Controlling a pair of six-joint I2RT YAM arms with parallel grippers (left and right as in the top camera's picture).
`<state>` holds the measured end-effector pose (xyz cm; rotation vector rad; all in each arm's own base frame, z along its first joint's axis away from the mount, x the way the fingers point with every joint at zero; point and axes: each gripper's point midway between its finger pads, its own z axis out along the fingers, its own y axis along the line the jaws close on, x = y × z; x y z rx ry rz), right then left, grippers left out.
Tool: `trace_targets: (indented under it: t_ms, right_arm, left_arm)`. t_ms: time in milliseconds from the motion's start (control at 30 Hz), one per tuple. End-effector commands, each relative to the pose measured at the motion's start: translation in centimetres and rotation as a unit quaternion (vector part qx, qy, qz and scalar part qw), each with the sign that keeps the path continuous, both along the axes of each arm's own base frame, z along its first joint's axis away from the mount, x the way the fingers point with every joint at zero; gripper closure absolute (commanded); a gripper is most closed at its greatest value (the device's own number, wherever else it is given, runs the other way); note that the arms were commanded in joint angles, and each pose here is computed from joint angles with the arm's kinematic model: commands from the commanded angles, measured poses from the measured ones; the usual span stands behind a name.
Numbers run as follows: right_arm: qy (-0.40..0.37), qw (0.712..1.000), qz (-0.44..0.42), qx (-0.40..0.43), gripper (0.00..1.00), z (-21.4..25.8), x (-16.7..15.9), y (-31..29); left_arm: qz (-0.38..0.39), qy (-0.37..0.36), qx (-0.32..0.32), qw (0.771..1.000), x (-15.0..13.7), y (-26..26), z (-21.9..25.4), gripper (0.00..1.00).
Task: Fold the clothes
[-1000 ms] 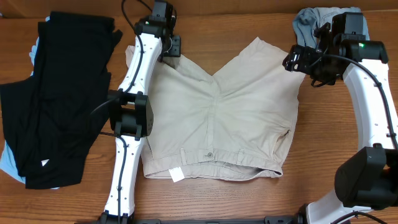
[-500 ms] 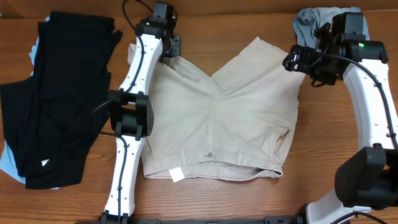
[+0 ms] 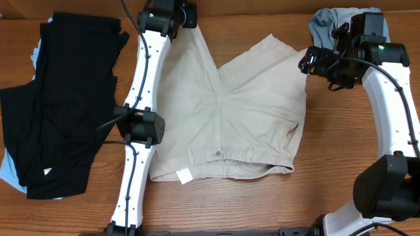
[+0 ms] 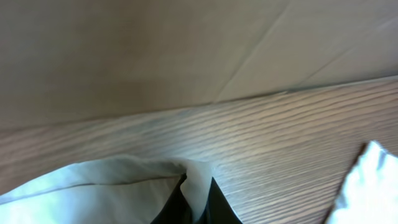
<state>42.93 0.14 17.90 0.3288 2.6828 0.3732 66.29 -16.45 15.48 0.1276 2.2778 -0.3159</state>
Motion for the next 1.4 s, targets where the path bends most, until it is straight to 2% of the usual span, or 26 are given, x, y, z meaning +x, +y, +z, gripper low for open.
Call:
trace_targets:
  t_ms: [0, 67, 100, 233, 400, 667, 733, 900, 1067, 1133, 1233, 1267, 1367]
  right_arm:
    - [-0.004, 1.000, 0.004, 0.000, 0.00, 0.1, 0.0, 0.1]
    - [-0.004, 1.000, 0.004, 0.001, 0.00, 0.1, 0.0, 0.1]
    - [-0.005, 1.000, 0.004, 0.001, 0.00, 0.1, 0.1, 0.1]
    - [-0.006, 1.000, 0.005, 0.004, 0.00, 0.2, 0.1, 0.2]
    - [0.019, 0.999, -0.006, 0.026, 0.00, -0.2, -0.9, 0.8]
    - [0.150, 0.988, 0.007, 0.040, 0.04, -1.8, -6.8, 4.0]
    - [0.175, 0.984, 0.020, 0.038, 0.09, -2.0, -8.1, 5.5]
    - [0.229, 0.973, -0.002, -0.026, 0.12, -3.2, -10.9, 7.5]
    - [0.259, 0.964, -0.007, -0.054, 0.13, -5.1, -14.4, 10.2]
    - [0.264, 0.963, -0.003, -0.058, 0.21, -6.3, -16.0, 11.3]
    - [0.269, 0.961, 0.004, -0.064, 0.59, -8.2, -18.3, 12.5]
    - [0.269, 0.961, 0.007, -0.066, 0.67, -8.8, -18.9, 12.8]
    - [0.270, 0.960, 0.008, -0.075, 0.74, -11.2, -20.2, 13.3]
  left_arm:
    - [-0.024, -0.020, -0.017, 0.999, 0.0, -1.6, 1.5, 0.66]
    - [-0.029, -0.021, -0.011, 0.999, -0.1, -1.8, 1.5, 0.15]
    - [-0.033, -0.021, -0.006, 0.999, -0.2, -1.7, 1.4, 0.00]
    - [-0.035, -0.004, 0.004, 0.999, -0.9, -1.2, 1.1, 0.00]
    - [-0.020, 0.038, 0.010, 0.999, -3.3, 1.3, 2.8, 0.00]
    - [-0.005, 0.072, 0.018, 0.997, -9.4, 4.7, 9.6, 0.00]
    - [-0.007, 0.066, 0.022, 0.998, -10.8, 5.2, 11.7, 0.00]
    - [-0.015, 0.049, 0.034, 0.998, -14.3, 6.1, 16.2, 0.00]
    - [0.028, 0.061, 0.081, 0.994, -17.3, 8.7, 17.9, 0.00]
    - [0.044, 0.075, 0.101, 0.991, -18.0, 9.8, 17.6, 0.00]
    - [0.056, 0.083, 0.111, 0.989, -18.1, 10.6, 17.2, 0.00]
    - [0.057, 0.084, 0.110, 0.989, -18.0, 10.7, 17.1, 0.00]
    - [0.060, 0.085, 0.110, 0.988, -18.0, 11.0, 17.1, 0.00]
